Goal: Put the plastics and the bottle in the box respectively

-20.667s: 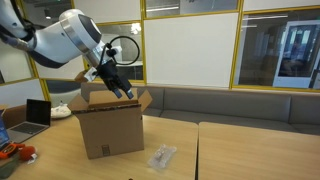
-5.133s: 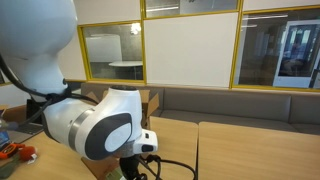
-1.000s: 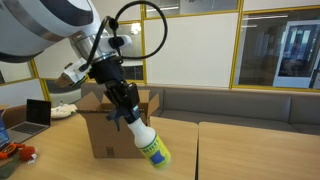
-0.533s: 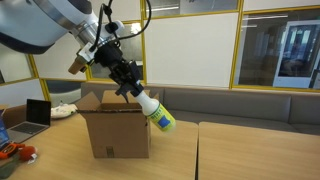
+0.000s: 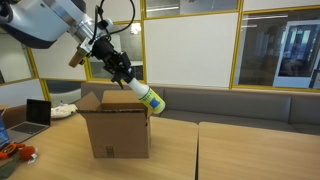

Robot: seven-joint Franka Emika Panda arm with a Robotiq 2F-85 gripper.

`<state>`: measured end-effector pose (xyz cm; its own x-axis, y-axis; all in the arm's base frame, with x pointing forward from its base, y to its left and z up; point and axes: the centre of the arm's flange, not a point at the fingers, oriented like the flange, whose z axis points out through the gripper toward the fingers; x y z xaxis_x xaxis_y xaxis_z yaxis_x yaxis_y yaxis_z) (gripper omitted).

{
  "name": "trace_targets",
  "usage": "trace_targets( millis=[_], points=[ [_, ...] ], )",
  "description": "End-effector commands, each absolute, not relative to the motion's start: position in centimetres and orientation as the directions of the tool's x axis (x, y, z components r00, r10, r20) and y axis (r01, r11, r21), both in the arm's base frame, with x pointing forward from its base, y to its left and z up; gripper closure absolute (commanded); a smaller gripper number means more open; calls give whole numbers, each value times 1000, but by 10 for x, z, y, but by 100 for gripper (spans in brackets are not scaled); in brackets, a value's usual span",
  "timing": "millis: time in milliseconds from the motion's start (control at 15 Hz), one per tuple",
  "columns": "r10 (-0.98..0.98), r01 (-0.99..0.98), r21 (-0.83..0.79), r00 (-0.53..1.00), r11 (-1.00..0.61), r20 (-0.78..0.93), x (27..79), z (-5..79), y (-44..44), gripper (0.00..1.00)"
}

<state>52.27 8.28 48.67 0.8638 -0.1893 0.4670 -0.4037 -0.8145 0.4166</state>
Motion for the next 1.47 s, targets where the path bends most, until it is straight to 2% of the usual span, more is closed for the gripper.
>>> trace_targets(
  millis=[0, 467, 933, 1000, 1133, 1400],
  points=[
    [-146, -382, 439, 864, -813, 481, 573, 496, 124, 81],
    [-50, -282, 474, 895, -834, 443, 623, 466, 196, 81],
    [-47, -248, 446, 909, -860, 415, 665, 421, 218, 80],
    [-48, -245, 450, 913, -859, 405, 670, 413, 218, 39],
    [-51, -243, 462, 920, -853, 389, 678, 399, 214, 31],
    [-72, -252, 471, 928, -846, 366, 683, 387, 199, 1]
  ],
)
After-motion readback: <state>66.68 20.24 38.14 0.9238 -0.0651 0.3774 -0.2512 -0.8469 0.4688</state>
